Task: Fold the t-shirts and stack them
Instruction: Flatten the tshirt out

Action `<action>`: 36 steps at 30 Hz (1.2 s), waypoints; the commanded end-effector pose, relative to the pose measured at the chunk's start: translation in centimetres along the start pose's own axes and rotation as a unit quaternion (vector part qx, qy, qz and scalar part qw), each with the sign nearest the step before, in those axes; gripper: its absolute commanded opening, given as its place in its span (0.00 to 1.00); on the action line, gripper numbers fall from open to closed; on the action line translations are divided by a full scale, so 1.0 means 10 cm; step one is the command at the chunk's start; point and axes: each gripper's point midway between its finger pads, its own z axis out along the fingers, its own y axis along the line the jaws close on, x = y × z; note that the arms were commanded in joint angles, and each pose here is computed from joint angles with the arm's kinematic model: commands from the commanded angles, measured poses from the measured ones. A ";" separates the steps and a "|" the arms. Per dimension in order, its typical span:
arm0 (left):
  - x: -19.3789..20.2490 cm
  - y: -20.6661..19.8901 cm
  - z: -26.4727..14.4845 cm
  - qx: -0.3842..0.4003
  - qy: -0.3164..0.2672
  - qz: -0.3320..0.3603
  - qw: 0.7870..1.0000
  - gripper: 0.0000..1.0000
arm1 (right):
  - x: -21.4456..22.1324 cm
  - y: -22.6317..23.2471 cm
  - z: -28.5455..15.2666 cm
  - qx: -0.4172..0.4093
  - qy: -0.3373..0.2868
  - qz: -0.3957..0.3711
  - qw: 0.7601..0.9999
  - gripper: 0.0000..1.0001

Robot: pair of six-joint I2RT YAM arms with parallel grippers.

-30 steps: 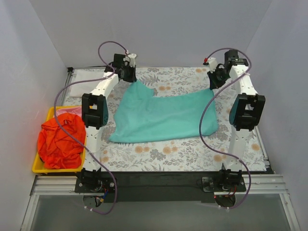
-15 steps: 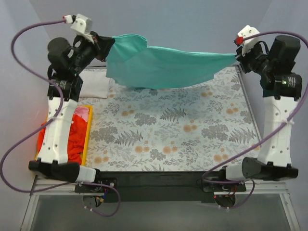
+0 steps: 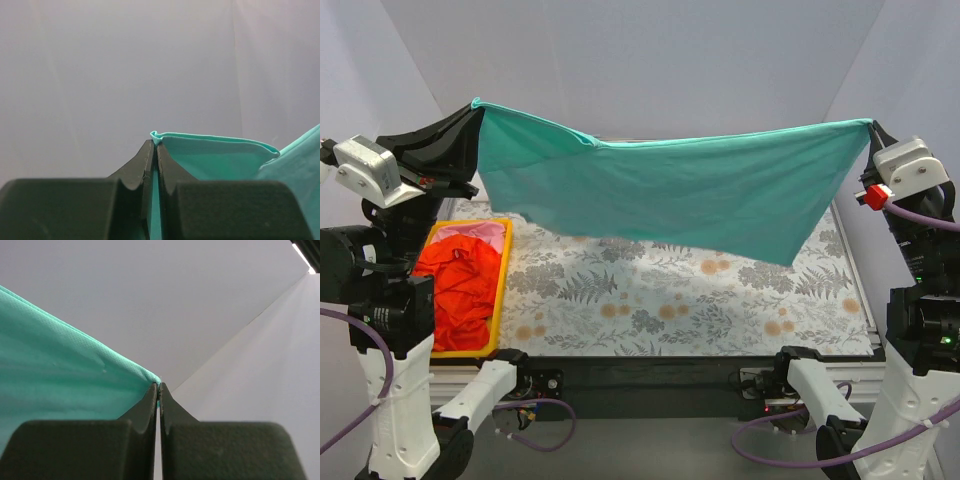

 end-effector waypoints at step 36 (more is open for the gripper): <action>5.81 0.41 -0.04 0.008 0.455 -0.127 0.881 0.00 | 3.97 2.56 1.27 -0.313 0.237 0.129 0.910 0.01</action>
